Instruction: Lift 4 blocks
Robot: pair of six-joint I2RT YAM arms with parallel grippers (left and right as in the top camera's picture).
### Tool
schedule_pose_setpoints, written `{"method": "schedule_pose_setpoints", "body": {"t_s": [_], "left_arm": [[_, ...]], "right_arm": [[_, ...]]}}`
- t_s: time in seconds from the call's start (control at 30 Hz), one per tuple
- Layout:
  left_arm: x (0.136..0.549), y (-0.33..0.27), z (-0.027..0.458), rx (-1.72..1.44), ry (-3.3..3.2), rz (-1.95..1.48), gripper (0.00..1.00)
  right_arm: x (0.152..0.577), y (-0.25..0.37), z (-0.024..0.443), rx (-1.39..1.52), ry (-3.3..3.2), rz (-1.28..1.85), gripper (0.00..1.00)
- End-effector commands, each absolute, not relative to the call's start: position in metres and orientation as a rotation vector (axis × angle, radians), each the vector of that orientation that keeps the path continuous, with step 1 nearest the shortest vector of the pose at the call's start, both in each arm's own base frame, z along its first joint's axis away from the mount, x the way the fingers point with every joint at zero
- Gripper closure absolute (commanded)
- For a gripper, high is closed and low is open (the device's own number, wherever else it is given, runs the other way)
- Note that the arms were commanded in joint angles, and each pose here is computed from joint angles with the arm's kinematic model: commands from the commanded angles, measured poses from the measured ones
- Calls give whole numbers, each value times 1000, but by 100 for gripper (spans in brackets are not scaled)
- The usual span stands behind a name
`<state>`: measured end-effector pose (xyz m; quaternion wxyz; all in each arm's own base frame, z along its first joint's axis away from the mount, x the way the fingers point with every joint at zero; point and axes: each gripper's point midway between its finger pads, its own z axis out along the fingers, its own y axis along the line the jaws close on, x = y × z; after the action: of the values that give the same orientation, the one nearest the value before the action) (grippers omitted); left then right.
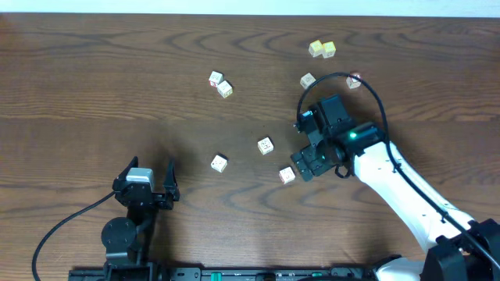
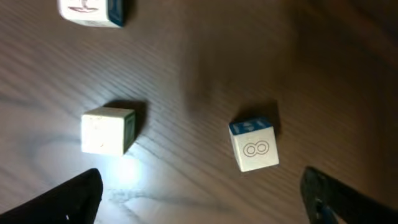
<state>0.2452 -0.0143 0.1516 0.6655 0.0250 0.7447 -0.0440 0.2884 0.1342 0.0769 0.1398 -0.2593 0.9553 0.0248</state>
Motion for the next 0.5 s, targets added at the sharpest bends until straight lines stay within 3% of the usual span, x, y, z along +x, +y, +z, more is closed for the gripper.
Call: {"method": "schedule_pose_setpoints", "body": {"t_s": [0.0,0.3,0.37,0.47], "left_arm": [[244,-20,137,77,1727,-131,23],[244,-20,137,76,1727,-131,23],[244,-20,137,76,1727,-131,23],[244,-20,137,77,1727,-131,23]], "right_arm": [[293,118,65,-738,2751,16,1],[301,107,44,-733,2699,72,2],[299,107,42,-771,2693,68,12],[300,105,37,-767,2707,60,13]]}}
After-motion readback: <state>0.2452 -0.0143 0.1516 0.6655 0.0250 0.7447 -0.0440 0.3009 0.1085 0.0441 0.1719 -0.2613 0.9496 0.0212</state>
